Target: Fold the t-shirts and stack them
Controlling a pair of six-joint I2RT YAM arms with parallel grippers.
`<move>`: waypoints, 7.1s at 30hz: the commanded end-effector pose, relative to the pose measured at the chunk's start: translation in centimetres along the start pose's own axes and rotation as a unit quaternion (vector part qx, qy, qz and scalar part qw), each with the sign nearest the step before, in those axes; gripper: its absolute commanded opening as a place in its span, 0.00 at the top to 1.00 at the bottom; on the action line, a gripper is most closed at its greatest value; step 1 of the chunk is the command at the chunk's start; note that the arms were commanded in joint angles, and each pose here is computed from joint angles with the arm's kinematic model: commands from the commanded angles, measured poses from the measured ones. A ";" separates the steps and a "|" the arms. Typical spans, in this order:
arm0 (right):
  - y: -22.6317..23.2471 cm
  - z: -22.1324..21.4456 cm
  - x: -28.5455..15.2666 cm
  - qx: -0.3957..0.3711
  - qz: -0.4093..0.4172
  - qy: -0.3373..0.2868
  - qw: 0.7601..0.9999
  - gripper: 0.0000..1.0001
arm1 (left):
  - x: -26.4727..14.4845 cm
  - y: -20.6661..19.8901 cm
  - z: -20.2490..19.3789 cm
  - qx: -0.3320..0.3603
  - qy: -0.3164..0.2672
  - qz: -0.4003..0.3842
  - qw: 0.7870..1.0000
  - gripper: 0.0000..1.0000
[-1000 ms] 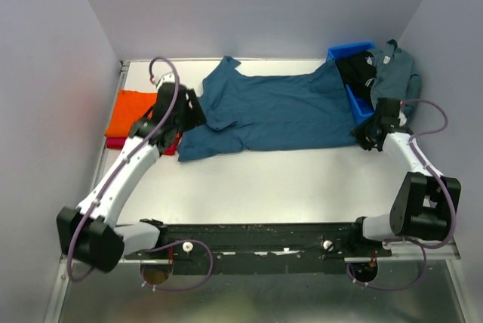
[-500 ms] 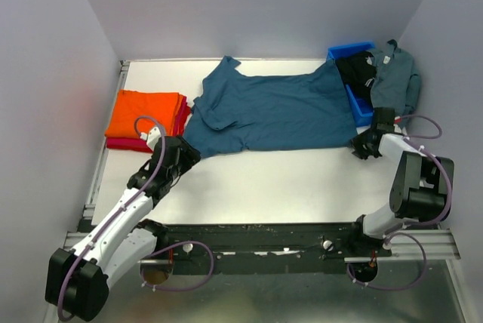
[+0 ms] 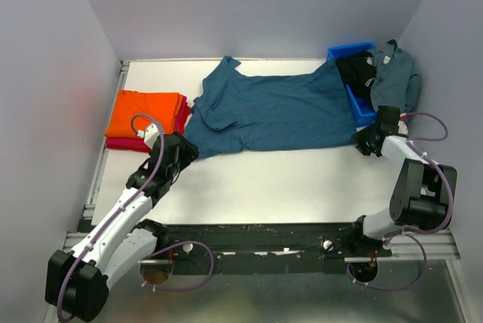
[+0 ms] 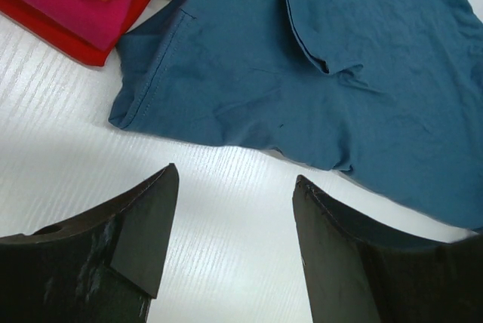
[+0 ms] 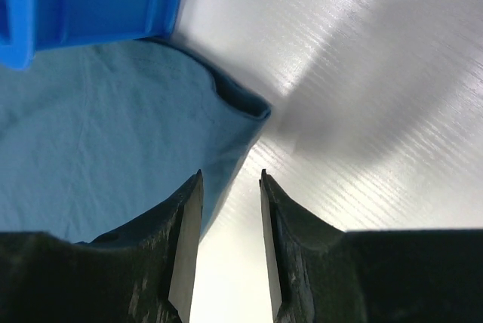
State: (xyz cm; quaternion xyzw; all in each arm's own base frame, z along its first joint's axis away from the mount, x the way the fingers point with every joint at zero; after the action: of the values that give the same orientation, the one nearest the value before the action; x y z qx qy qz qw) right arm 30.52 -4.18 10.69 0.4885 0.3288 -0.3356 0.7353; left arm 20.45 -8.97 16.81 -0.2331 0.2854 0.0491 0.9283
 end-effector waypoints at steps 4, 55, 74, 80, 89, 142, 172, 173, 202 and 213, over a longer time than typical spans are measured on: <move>0.9 1.1 -0.5 0.002 0.018 -0.030 0.999 0.55 | 0.0 -0.8 1.0 0.002 -0.016 -0.011 1.000 0.27; -5.8 -1.6 -2.4 0.010 -0.110 0.002 0.994 0.99 | 3.5 0.4 -1.3 -0.037 0.051 0.106 0.992 0.40; -6.6 -1.4 -2.8 -0.017 -0.095 -0.011 0.995 0.99 | 6.3 2.4 -1.7 -0.020 0.000 0.187 0.982 0.46; -6.2 -1.3 -2.8 -0.017 -0.091 -0.010 0.996 0.99 | 6.8 3.1 -2.4 -0.017 -0.003 0.203 0.979 0.46; -5.7 -1.0 -3.1 -0.019 -0.085 -0.014 0.996 0.99 | 6.4 4.0 -2.8 -0.013 0.005 0.240 0.971 0.46; -5.4 -1.1 -3.2 -0.023 -0.073 0.001 0.997 0.99 | 9.0 5.7 -2.7 -0.117 -0.028 0.243 0.963 0.91; -6.7 -0.2 -9.5 0.008 -0.085 -0.005 0.996 0.99 | 0.1 4.9 0.4 -0.058 -0.014 0.181 0.982 1.00; -7.3 -0.6 -9.3 0.009 -0.093 0.002 0.996 0.99 | 0.0 5.6 -0.7 -0.062 -0.004 0.182 0.981 1.00; 2.8 -6.7 -13.8 -0.284 0.278 0.096 0.913 0.48 | 0.9 1.0 4.2 0.073 -0.067 0.030 0.995 0.30; 12.9 -19.5 -11.7 -0.431 0.324 0.242 0.806 0.61 | 8.1 -1.2 4.5 0.074 0.015 0.046 0.996 0.51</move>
State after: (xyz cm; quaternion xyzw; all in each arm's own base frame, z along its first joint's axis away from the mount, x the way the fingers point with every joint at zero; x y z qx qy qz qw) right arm 29.50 16.27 20.26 0.2860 0.4302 0.1674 0.8397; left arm 28.37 -7.70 15.25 -0.1351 0.3217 0.0896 0.9328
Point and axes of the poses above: each gripper's point midway between its finger pads, its own x axis out along the fingers, its own y axis along the line the jaws close on, z = x × y, the point moved 8 cm from there along -x, back along the fingers, and after that the axes turned 13 degrees about x, right-handed, at the moved point
